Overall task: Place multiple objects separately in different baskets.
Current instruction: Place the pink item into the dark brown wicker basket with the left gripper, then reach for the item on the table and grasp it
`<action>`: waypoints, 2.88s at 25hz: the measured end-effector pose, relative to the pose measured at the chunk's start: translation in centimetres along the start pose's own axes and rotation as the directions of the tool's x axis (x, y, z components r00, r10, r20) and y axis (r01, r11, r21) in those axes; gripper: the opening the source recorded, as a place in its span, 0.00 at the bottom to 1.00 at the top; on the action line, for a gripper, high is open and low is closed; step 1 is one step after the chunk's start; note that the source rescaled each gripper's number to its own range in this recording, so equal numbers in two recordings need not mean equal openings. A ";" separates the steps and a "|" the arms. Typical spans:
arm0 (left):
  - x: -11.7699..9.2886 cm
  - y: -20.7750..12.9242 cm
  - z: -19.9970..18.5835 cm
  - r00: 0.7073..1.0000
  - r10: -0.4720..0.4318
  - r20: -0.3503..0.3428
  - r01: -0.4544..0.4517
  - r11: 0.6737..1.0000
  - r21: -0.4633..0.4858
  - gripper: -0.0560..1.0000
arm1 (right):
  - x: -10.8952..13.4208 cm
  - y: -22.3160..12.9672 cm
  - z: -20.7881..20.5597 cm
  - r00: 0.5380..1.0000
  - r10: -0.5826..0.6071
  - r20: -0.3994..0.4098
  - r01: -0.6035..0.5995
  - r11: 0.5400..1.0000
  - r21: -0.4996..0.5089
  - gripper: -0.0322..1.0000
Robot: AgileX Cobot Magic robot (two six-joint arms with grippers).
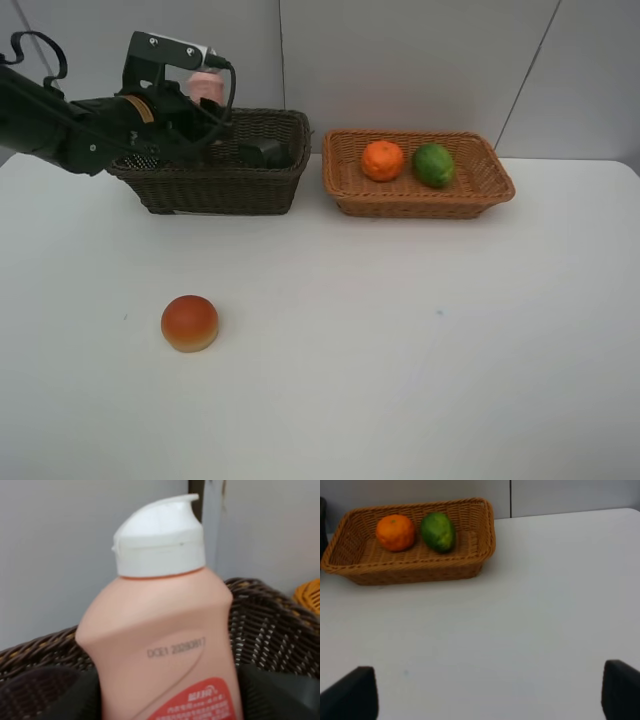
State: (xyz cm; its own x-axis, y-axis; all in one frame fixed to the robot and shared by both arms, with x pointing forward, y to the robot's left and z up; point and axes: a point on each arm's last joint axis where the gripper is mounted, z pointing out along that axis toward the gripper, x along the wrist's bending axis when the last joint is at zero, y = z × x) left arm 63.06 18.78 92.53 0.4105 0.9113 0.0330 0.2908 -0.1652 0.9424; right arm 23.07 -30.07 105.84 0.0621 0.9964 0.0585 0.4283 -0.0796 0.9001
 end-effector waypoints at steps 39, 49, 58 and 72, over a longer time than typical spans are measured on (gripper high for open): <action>-0.3 -2.8 1.3 0.998 -0.065 0.024 0.063 0.997 0.047 0.98 | 0.0 0.0 0.0 1.000 0.000 -0.001 0.000 1.000 0.000 0.96; -0.3 -2.8 1.3 0.998 -0.064 0.025 0.063 0.997 0.046 0.98 | 0.0 0.0 0.0 1.000 0.000 -0.001 0.000 1.000 0.000 0.96; -0.6 -1.8 0.8 0.998 -0.005 0.063 0.004 1.000 0.025 0.98 | 0.0 0.0 0.0 1.000 0.000 0.000 0.000 1.000 0.000 0.96; 0.3 3.2 -3.8 0.998 0.049 -0.041 -0.039 0.975 0.220 0.98 | 0.0 0.0 0.0 1.000 0.000 0.000 0.000 1.000 0.000 0.96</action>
State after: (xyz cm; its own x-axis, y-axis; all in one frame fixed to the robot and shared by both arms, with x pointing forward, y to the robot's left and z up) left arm 60.85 20.00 96.79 0.3881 0.9169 0.0928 0.4577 -0.2792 0.8441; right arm 23.07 -30.07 105.84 0.0621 0.9964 0.0585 0.4283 -0.0796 0.9001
